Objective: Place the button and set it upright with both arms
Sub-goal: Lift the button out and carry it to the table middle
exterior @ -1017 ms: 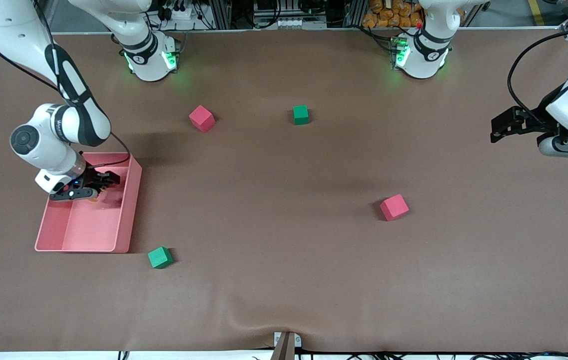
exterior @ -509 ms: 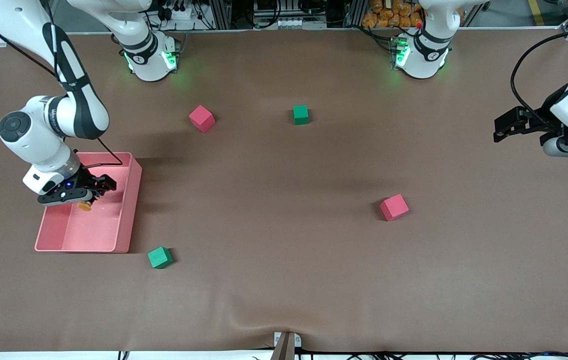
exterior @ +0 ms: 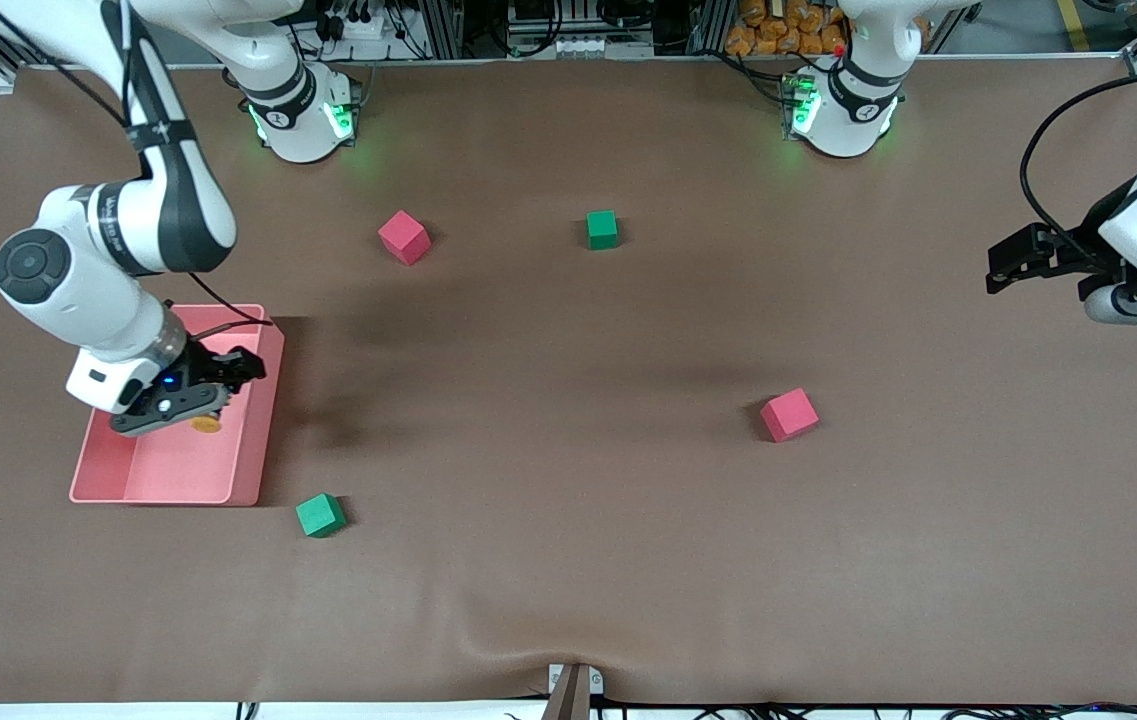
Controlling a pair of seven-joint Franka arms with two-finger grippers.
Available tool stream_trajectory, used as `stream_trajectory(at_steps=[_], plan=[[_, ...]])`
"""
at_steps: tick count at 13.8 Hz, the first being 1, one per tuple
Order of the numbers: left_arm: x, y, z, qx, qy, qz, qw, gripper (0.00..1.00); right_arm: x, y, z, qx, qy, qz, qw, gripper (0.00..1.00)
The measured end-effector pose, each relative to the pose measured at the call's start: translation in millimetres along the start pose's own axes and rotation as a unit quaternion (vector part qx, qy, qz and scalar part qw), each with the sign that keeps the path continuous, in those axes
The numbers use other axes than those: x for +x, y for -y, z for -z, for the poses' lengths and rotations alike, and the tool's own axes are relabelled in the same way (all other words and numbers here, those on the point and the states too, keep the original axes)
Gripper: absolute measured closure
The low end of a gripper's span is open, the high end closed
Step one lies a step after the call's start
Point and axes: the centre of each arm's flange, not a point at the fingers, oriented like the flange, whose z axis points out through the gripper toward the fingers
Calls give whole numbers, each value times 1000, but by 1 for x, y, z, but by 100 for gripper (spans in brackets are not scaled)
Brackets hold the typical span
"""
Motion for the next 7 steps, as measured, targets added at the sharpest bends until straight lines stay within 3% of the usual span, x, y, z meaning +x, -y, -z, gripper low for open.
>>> stream_trajectory(at_steps=[2,7], plan=[[1,1,0,0,-2,0,1000,0,16,38,6,5,-5,28,1000,52],[1,1,0,0,-2,1,1000,0,61,148,-26,63,-3,35,997,52]])
